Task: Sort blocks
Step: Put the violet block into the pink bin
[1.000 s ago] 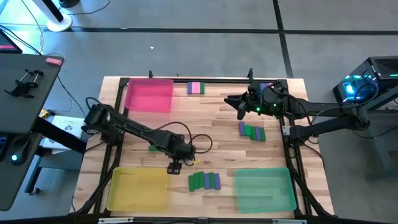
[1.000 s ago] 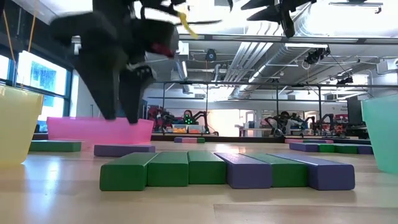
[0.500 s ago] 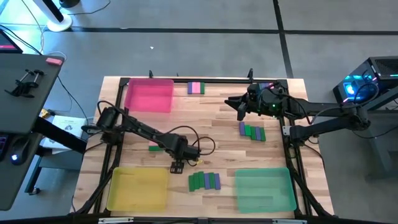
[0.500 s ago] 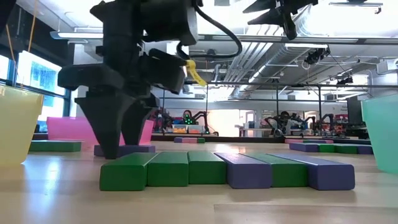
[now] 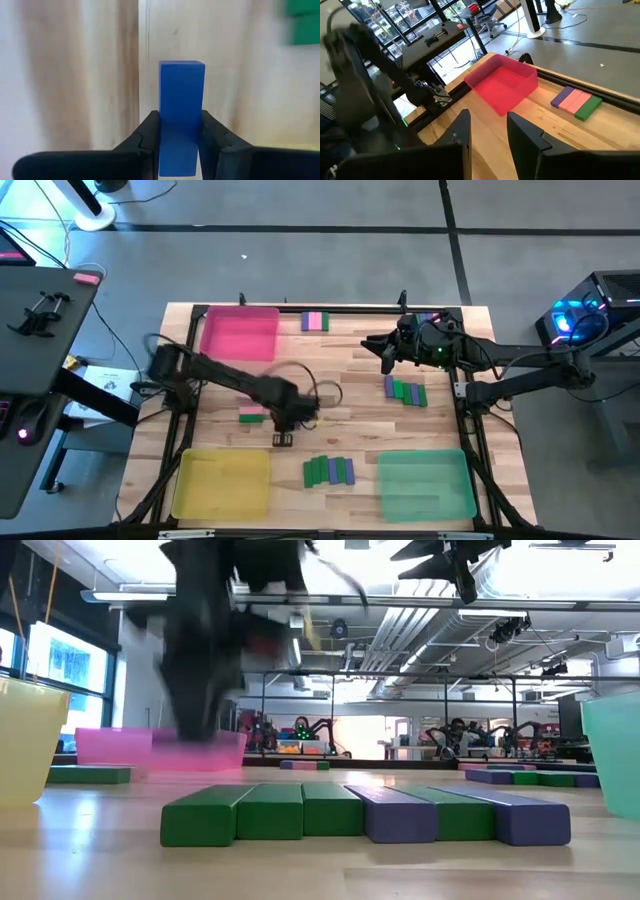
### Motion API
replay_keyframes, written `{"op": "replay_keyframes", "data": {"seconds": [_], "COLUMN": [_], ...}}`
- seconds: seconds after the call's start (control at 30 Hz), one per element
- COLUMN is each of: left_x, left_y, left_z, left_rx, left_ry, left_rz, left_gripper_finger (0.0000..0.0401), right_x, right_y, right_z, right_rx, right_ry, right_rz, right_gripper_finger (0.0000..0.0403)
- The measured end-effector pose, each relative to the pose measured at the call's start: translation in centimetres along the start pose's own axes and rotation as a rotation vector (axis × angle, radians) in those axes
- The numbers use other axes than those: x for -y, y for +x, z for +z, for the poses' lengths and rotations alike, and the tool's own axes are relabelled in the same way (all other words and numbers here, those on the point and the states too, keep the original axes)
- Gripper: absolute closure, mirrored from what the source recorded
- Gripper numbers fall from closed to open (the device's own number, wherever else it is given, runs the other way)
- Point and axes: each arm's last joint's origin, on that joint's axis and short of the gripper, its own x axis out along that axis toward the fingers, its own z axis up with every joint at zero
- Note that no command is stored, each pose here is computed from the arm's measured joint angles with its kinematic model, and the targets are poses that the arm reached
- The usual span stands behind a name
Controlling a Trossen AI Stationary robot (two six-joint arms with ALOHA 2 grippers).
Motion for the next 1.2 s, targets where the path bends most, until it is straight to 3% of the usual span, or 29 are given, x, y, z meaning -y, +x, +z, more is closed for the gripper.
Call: {"op": "replay_keyframes", "data": {"seconds": [0.07, 0.17, 0.23, 0.33, 0.5, 0.7, 0.87, 1.2], "left_x": [-0.1, -1.1, -2.5, -6.0, -13.9, -21.3, -23.4, -24.0], "left_y": [-3.4, -8.0, -10.9, -13.0, -12.1, -9.5, -8.4, -8.6], "left_z": [-0.9, -2.3, -3.3, -4.7, -7.6, -11.9, -13.3, -13.4], "left_rx": [0.077, 0.253, 0.367, 0.433, 0.381, 0.293, 0.247, 0.222], "left_ry": [0.004, -0.042, -0.111, -0.255, -0.465, -0.768, -0.814, -0.835], "left_rz": [0.025, 0.153, 0.278, 0.441, 0.553, 0.493, 0.447, 0.410], "left_gripper_finger": [0.0345, 0.0345, 0.0344, 0.0341, 0.0341, 0.0339, 0.0308, 0.0172], "right_x": [0.0, 0.0, 0.0, 0.0, -0.1, -0.4, -0.5, -0.7], "right_y": [0.0, 0.0, 0.0, 0.0, 0.0, 0.0, 0.0, -0.1], "right_z": [0.0, 0.0, 0.0, 0.0, 0.3, 0.8, 0.9, 1.3], "right_rx": [0.000, 0.000, 0.000, 0.002, 0.035, 0.081, 0.094, 0.131], "right_ry": [-0.004, -0.004, -0.004, -0.004, 0.027, 0.067, 0.071, 0.073], "right_rz": [0.000, 0.000, 0.000, -0.003, 0.008, 0.039, 0.047, 0.068], "right_gripper_finger": [0.0331, 0.0331, 0.0331, 0.0331, 0.0331, 0.0331, 0.0331, 0.0331]}}
